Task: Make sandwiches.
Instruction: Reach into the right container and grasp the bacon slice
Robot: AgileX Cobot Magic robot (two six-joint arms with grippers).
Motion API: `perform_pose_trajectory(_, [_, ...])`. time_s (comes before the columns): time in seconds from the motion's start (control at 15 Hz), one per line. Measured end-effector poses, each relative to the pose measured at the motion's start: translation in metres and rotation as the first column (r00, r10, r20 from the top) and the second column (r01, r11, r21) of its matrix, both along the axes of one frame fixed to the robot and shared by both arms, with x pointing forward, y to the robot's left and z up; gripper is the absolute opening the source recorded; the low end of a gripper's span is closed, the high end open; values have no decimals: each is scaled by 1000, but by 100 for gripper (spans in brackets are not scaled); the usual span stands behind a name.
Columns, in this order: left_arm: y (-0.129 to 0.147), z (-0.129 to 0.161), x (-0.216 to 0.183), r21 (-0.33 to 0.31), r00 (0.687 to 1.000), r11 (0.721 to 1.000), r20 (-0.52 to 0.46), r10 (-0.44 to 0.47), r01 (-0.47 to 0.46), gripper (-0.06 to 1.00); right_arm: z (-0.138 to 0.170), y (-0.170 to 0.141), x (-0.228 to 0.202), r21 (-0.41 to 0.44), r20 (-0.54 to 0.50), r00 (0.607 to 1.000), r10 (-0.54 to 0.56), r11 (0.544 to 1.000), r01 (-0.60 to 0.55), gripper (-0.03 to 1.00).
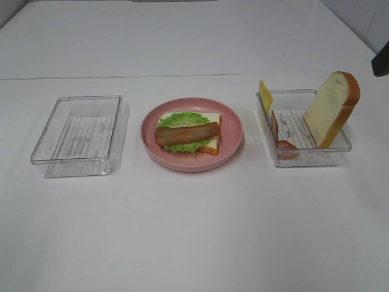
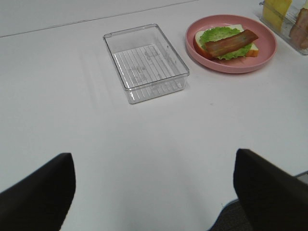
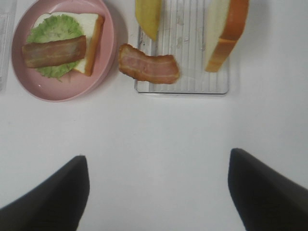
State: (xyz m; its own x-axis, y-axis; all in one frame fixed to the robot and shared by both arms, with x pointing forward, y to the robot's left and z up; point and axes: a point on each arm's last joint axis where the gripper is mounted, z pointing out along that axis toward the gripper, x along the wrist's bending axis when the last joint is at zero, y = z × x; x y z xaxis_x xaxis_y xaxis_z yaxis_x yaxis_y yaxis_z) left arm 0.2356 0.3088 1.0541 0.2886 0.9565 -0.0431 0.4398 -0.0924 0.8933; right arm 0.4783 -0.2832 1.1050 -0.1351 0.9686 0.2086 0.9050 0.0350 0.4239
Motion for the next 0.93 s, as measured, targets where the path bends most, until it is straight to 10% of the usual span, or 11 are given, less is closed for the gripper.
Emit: perform_pose_trajectory(0.93, [0,0,0,-1,1000,1000,3,0,0,84,-120,101,148,-53,-343,925,162,980,-192,65])
